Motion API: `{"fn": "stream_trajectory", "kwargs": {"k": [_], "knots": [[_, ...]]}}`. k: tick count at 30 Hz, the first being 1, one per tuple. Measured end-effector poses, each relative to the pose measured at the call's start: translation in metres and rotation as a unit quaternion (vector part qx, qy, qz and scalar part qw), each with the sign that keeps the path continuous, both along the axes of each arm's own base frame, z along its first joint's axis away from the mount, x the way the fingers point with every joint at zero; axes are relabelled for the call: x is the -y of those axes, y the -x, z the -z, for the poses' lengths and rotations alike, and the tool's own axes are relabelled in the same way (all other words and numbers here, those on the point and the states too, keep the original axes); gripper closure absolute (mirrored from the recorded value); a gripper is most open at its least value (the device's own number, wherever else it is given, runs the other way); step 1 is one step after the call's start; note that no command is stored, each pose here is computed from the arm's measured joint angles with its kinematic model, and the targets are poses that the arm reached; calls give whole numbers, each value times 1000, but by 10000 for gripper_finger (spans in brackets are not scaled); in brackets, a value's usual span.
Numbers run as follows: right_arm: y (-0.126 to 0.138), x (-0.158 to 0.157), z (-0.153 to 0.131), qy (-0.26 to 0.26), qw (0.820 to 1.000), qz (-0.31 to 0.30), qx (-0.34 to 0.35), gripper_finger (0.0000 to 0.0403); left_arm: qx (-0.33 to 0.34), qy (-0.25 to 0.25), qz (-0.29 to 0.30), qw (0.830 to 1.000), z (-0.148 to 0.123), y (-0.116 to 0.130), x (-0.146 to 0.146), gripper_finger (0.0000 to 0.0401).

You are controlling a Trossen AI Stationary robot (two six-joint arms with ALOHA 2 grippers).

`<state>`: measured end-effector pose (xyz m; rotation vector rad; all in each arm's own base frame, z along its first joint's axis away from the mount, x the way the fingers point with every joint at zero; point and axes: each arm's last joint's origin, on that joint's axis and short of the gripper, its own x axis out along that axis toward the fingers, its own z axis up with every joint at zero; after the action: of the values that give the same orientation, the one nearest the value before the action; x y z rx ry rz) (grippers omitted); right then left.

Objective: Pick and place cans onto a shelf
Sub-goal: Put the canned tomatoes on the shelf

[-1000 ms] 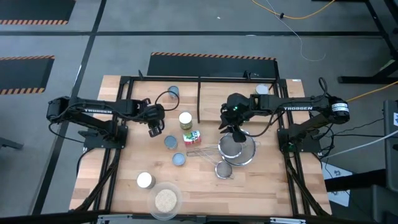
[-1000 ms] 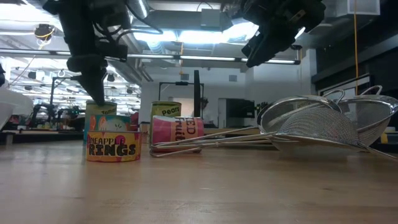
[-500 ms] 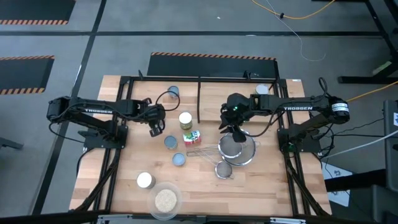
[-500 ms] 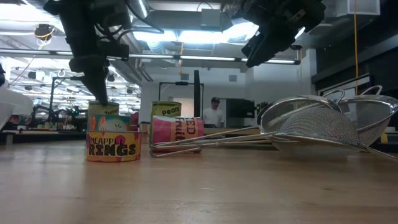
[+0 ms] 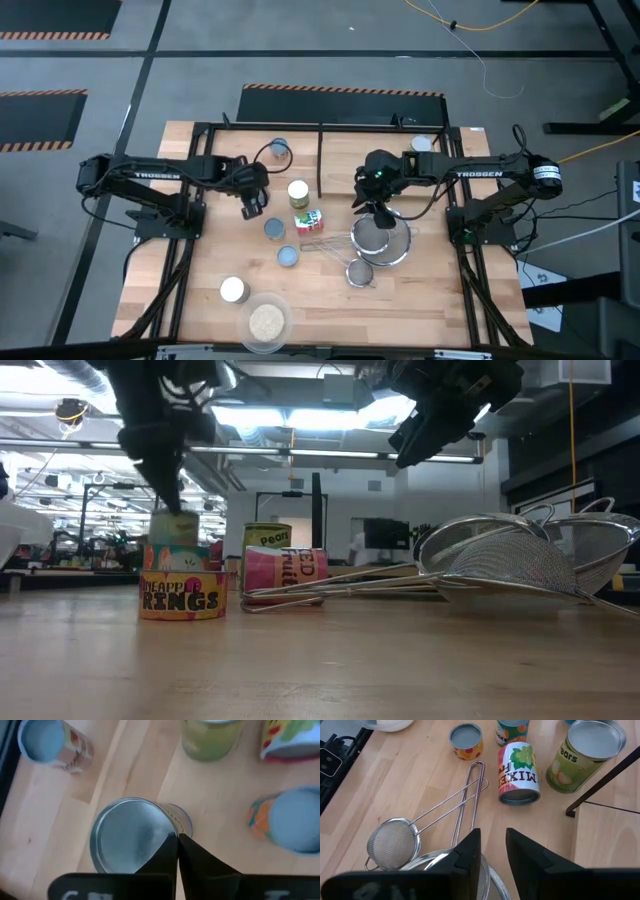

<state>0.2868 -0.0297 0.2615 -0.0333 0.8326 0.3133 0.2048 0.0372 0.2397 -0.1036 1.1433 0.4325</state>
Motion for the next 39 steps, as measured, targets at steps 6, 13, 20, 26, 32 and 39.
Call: {"fn": "stream_trajectory", "kwargs": {"k": [6,13,20,26,32,39], "knots": [[-3,0,-3,4,1000,0,23,307,37,19,56,998,-24,-9,5,400],[-17,2,-18,18,992,0,128,307,81,26,170,982,-54,-18,23,401],[-26,3,-33,31,975,-1,219,307,115,33,259,958,-70,-22,44,401],[-32,-5,-54,20,965,-29,262,307,148,34,305,940,-73,-28,58,401],[-46,-16,-82,11,957,-58,283,307,179,29,323,929,-76,-35,68,401],[-71,-18,-85,-4,967,-74,246,307,181,32,338,923,-72,-43,77,401]]}}
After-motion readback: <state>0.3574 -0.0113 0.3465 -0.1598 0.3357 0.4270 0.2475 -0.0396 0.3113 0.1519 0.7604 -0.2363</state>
